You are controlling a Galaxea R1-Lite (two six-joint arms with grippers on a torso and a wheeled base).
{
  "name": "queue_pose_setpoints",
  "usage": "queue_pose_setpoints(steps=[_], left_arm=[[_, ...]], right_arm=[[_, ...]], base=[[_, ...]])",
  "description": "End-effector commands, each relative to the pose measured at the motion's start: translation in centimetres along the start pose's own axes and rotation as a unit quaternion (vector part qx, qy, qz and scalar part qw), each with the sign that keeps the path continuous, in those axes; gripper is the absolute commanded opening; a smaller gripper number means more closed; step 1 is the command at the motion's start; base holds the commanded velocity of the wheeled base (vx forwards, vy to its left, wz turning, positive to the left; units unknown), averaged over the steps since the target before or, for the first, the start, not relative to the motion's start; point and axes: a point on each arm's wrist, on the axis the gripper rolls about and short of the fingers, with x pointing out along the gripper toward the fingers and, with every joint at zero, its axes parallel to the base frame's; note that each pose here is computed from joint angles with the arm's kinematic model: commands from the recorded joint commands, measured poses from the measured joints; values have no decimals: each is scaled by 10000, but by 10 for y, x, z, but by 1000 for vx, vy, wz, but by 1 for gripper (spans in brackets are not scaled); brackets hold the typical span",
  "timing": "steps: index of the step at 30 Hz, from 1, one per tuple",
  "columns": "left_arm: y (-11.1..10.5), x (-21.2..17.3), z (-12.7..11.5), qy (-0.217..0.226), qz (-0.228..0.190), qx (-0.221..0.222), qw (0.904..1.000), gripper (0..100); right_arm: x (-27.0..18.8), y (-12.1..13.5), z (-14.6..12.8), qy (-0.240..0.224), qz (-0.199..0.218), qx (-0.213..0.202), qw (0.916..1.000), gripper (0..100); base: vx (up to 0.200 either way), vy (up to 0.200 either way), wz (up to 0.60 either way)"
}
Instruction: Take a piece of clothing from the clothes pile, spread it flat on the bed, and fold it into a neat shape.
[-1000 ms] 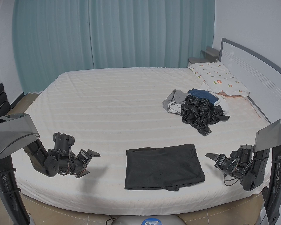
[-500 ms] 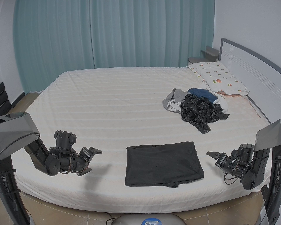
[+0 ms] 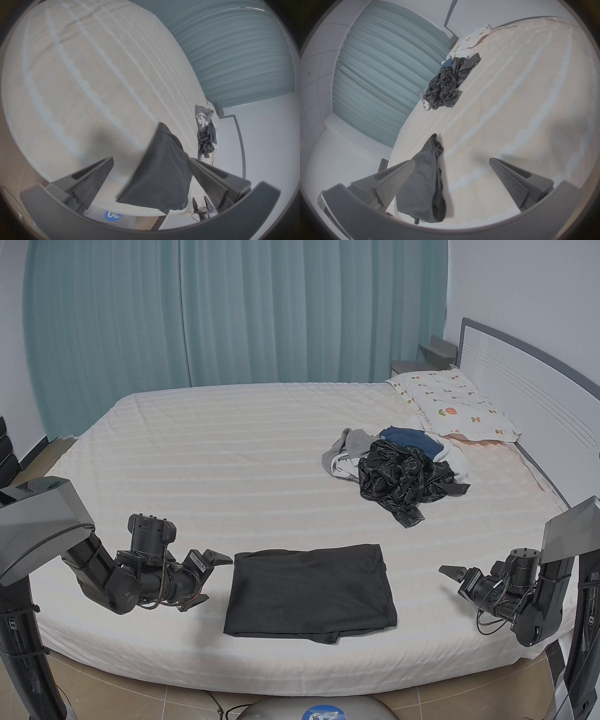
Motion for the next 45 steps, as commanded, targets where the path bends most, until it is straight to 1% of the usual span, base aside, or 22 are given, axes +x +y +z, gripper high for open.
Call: queue_pose_setpoints(steps=[1, 4, 6, 9, 12, 14, 15, 16, 18, 21, 24, 30, 34, 45], left_arm=[[0, 11, 1, -9, -21, 53, 10000, 100], [3, 13, 4, -115, -106, 127, 9998, 100], [6, 13, 6, -159, -129, 321, 9993, 100], [17, 13, 7, -207, -2, 798, 9966, 100], [24, 12, 12, -349, 82, 1050, 9938, 100], [25, 11, 14, -460, 116, 1077, 9930, 100], [27, 10, 19, -727, 210, 1094, 9911, 100], [27, 10, 21, -825, 227, 1103, 9902, 100], [29, 7, 25, -919, 235, 1090, 9895, 100], [33, 9, 26, -907, 290, 1096, 9894, 100], [41, 17, 23, -800, 405, 1219, 9885, 100], [52, 34, 15, -618, 414, 1350, 9880, 100], [53, 38, 14, -707, 273, 1418, 9870, 100], [52, 38, 12, -652, 203, 1474, 9867, 100]], right_arm=[[1, -1, -2, 20, 1, -2, 10000, 100], [2, -1, -2, 31, 0, -3, 10000, 100], [2, -1, -3, 42, 9, -10, 10000, 100], [2, 1, -5, 80, 18, -41, 10000, 100], [2, 1, -6, 91, 17, -42, 9999, 100], [2, 1, -6, 91, 17, -42, 9999, 100], [2, 1, -6, 91, 17, -42, 9999, 100], [2, 1, -6, 91, 17, -42, 9999, 100], [3, 0, -7, 106, 1, -36, 9999, 100], [3, -1, -7, 111, -13, -29, 9999, 100], [4, -2, -8, 122, -24, -33, 9999, 100], [5, -4, -10, 169, -52, -33, 9998, 100], [6, -2, -13, 218, -23, -47, 9997, 100], [7, 1, -17, 284, 18, -75, 9996, 100]], base=[[0, -200, 0], [0, 0, 0], [0, 0, 0], [0, 0, 0], [0, 0, 0], [0, 0, 0], [0, 0, 0], [0, 0, 0], [0, 0, 0], [0, 0, 0], [0, 0, 0], [0, 0, 0], [0, 0, 0], [0, 0, 0]])
